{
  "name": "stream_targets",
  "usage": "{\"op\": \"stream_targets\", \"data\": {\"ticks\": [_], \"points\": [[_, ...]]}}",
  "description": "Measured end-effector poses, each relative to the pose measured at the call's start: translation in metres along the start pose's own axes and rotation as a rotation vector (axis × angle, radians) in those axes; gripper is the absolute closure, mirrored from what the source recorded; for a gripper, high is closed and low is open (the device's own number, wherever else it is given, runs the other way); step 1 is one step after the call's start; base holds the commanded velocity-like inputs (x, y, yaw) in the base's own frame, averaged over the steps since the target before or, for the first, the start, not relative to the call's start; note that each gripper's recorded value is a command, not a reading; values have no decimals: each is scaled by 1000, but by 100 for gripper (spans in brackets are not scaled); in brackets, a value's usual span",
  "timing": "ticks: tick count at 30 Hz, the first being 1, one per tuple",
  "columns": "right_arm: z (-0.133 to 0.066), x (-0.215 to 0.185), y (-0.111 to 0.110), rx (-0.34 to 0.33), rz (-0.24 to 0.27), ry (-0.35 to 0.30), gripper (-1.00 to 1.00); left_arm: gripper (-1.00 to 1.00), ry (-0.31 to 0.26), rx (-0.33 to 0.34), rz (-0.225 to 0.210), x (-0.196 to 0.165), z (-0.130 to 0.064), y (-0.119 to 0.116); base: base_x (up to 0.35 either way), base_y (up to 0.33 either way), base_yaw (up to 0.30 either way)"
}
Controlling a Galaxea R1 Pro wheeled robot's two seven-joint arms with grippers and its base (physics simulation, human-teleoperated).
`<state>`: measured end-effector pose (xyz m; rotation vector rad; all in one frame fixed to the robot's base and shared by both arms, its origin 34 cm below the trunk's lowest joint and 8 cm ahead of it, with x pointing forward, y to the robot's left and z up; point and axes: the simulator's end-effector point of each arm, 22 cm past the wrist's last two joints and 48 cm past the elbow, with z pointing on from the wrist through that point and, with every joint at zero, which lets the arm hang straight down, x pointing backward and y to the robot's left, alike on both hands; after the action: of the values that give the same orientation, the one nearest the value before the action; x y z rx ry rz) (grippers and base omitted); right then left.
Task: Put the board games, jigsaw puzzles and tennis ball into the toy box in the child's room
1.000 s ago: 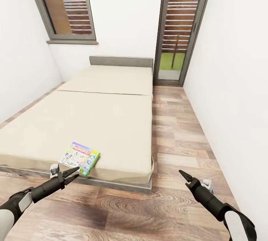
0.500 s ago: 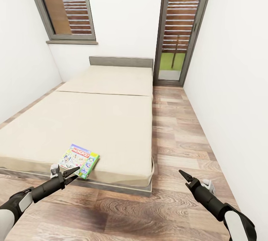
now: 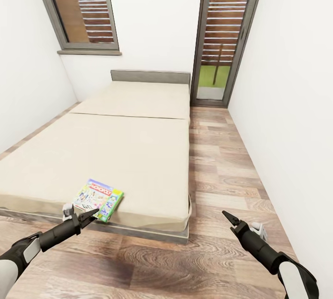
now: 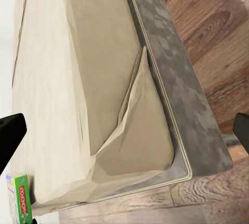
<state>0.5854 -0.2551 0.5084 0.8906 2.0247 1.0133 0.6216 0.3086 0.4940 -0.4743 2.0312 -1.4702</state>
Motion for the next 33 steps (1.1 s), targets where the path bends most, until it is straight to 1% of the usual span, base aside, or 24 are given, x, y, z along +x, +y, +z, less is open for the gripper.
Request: {"op": "stream_targets", "data": {"ticks": [6, 24, 27, 33], "points": [[0, 0, 0, 0, 0, 0, -100, 100, -7, 5, -7, -2, 0, -1, 0, 0, 0], [0, 0, 0, 0, 0, 0, -100, 100, -2, 5, 0, 0, 0, -1, 0, 0, 0], [0, 0, 0, 0, 0, 0, -100, 100, -2, 32, 3, 0, 0, -7, 0, 0, 0], [0, 0, 0, 0, 0, 0, -100, 100, 1, 43, 3, 0, 0, -9, 0, 0, 0]]}}
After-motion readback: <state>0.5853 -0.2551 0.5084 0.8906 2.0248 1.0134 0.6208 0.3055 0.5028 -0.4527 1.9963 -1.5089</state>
